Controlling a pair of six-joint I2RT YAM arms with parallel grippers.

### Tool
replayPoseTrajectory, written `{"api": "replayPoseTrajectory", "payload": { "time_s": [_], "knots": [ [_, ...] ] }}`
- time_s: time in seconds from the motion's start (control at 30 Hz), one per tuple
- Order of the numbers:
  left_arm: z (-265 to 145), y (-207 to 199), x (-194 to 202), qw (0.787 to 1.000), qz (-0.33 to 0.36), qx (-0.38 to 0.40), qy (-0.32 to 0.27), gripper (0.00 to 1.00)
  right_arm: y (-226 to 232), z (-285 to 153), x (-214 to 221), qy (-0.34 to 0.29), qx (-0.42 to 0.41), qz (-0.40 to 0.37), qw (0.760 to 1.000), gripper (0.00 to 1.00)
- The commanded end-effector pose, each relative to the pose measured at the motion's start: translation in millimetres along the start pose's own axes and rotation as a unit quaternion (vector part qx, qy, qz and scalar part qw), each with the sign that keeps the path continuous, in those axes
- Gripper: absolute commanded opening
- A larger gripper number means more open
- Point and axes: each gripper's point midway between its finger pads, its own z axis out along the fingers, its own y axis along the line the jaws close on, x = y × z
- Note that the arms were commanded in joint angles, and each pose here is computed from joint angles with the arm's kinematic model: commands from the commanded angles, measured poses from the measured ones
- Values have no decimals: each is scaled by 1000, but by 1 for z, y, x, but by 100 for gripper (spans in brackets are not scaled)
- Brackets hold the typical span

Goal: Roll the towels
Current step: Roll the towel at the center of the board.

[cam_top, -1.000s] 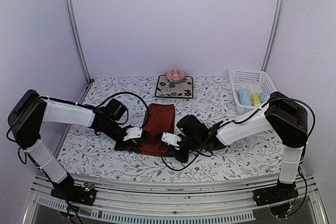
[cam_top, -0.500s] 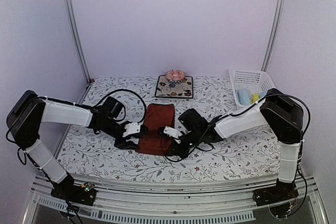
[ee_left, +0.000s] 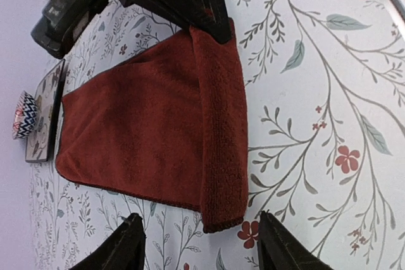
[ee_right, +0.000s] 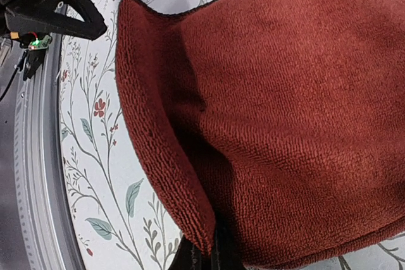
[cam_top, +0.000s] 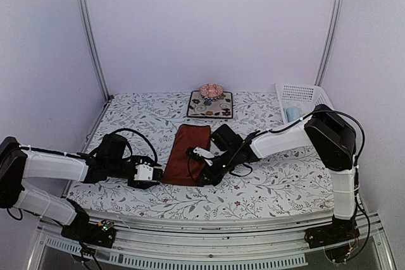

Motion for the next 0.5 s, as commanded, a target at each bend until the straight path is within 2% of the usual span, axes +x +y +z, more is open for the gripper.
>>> {"api": "replayPoseTrajectory", "payload": {
  "time_s": [0.0,0.27,0.47],
  "knots": [
    [-2,15,-9,993,95,-72,-2,60,-2,6,12,31,-16,69,997,3],
    [-2,-9,-19,980,181,-85,-10,55,-2,1,11,36,-32,127,991,3],
    [4,-13,-20,977,198,-85,-2,51,-2,-6,7,33,-52,158,985,3]
  ]
}}
